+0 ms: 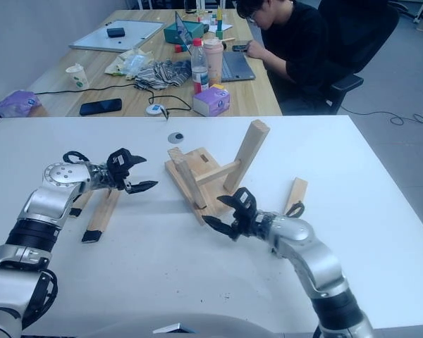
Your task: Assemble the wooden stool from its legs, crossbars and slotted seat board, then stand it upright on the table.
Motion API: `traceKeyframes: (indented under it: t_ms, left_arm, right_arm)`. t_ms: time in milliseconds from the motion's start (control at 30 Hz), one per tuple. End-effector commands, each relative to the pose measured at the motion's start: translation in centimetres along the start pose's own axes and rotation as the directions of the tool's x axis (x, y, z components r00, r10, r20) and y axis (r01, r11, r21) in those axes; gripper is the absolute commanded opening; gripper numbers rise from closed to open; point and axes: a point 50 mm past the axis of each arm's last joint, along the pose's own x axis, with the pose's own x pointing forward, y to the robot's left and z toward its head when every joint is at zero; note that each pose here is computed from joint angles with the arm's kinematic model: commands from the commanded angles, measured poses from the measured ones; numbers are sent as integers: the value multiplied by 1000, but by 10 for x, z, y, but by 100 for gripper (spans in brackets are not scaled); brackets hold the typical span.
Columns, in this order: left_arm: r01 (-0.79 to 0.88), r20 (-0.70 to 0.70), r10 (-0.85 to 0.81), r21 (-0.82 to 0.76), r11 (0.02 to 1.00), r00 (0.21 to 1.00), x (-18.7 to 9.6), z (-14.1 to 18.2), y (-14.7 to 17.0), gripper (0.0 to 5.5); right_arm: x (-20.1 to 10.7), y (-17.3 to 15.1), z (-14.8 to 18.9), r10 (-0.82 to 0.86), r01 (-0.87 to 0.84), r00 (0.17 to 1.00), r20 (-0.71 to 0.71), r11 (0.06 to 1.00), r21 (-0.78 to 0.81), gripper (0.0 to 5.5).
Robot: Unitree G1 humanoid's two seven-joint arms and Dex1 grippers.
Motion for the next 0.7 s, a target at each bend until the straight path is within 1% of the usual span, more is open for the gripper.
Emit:
traceKeyframes:
  t_ms: [33, 133, 233, 300, 367, 400, 433, 500, 533, 700]
  left_arm:
    - [-3, 5, 3, -29, 1000, 1000, -1, -1, -4, 412]
    - [5, 13, -4, -33, 999, 1000, 3, 3, -3, 412]
    - [17, 16, -17, -29, 999, 1000, 5, 5, -3, 412]
    - [18, 15, -17, -29, 999, 1000, 3, 5, -2, 412]
    - [9, 15, -9, -30, 1000, 1000, 1, 5, 0, 412]
    - [3, 16, -3, -31, 1000, 1000, 0, 5, 1, 412]
    - [-1, 18, 1, -31, 1000, 1000, 0, 6, 2, 412]
    - [-11, 21, 12, -32, 999, 1000, -2, 6, 4, 412]
    - [-14, 26, 15, -35, 999, 1000, -2, 7, 5, 412]
    - [-12, 45, 14, -58, 998, 999, -3, 10, 6, 412]
  right_arm:
    - [20, -2, -1, -31, 32, 999, 26, 999, -19, 378]
    - [32, 1, -2, -57, 58, 997, 45, 998, -22, 433]
    - [43, 0, -5, -103, 104, 993, 57, 994, -20, 439]
    - [45, -1, -7, -127, 129, 990, 61, 992, -16, 411]
    - [44, -2, -9, -140, 141, 988, 63, 990, -16, 366]
    - [44, -3, -9, -142, 143, 988, 63, 990, -16, 355]
    - [44, -4, -10, -142, 143, 988, 62, 989, -21, 336]
    - [44, -5, -10, -140, 142, 988, 61, 990, -24, 317]
    - [44, -5, -10, -139, 140, 988, 62, 990, -25, 293]
    - [44, -4, -9, -119, 121, 990, 69, 992, -26, 212]
